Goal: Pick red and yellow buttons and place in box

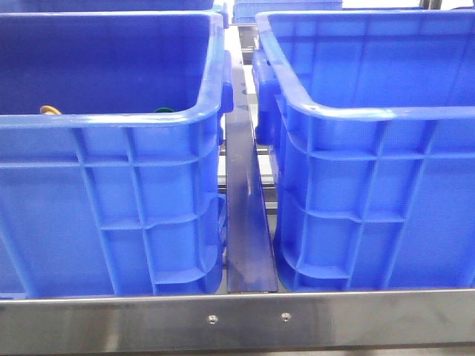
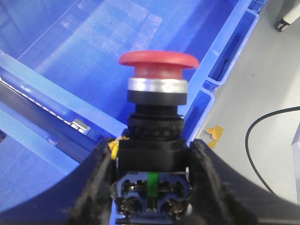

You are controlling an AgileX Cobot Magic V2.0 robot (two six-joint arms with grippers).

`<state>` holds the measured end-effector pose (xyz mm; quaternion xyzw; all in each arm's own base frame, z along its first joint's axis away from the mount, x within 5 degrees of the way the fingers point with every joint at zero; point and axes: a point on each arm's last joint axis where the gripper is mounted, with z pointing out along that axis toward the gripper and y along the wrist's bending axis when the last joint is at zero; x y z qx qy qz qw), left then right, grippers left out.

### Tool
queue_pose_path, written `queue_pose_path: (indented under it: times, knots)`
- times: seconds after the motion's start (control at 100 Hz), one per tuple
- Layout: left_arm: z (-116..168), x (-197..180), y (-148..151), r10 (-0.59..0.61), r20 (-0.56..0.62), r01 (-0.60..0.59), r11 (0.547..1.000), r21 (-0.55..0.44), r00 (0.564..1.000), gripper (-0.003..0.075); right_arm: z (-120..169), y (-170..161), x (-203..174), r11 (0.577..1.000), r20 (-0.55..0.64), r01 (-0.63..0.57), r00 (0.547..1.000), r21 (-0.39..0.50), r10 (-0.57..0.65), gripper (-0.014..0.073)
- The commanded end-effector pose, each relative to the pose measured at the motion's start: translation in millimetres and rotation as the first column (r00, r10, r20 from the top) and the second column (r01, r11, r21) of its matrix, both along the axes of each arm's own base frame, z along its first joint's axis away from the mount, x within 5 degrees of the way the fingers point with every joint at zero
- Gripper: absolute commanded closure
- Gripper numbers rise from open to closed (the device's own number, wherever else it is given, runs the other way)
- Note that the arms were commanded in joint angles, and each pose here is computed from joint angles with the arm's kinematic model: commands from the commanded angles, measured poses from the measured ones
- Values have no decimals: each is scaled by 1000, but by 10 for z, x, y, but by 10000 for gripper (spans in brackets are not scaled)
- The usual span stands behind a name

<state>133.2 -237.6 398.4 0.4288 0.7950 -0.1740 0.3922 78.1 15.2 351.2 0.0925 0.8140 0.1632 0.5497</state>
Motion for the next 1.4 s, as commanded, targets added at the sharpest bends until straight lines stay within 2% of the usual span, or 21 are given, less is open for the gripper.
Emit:
queue_pose_path:
  times: [0.0,0.17,0.24,0.29,0.41,0.57,0.64,0.81,0.95,1.21,1.39]
  knots:
    - [215,-49,43,-16,58,21,995,-99,998,741,162,11,41,999,80,1,997,53,-6,549]
    - [215,-49,43,-16,58,21,995,-99,998,741,187,69,35,986,86,-38,996,162,24,172]
    - [215,-49,43,-16,58,21,995,-99,998,741,203,105,31,971,90,-63,995,230,43,59]
    - [214,-50,44,-15,57,21,995,-98,998,741,217,132,25,960,97,-87,993,267,63,22]
    - [210,-50,46,-15,55,20,995,-94,998,741,260,225,9,928,130,-190,979,321,156,15]
    - [210,-50,46,-15,55,20,995,-94,998,741,305,363,108,852,166,-353,935,386,312,15]
    - [210,-50,46,-15,55,20,995,-94,998,741,314,413,182,812,178,-415,910,410,375,15]
    - [209,-50,47,-14,55,19,996,-93,998,741,331,520,361,682,223,-553,828,479,515,15]
    - [209,-50,47,-14,55,19,996,-93,998,741,281,571,527,609,220,-599,783,520,582,15]
    - [208,-55,44,-16,47,20,995,-97,999,741,151,701,745,539,183,-625,732,565,656,15]
    - [208,-55,44,-16,47,20,995,-97,999,741,67,816,853,506,164,-635,703,583,692,15]
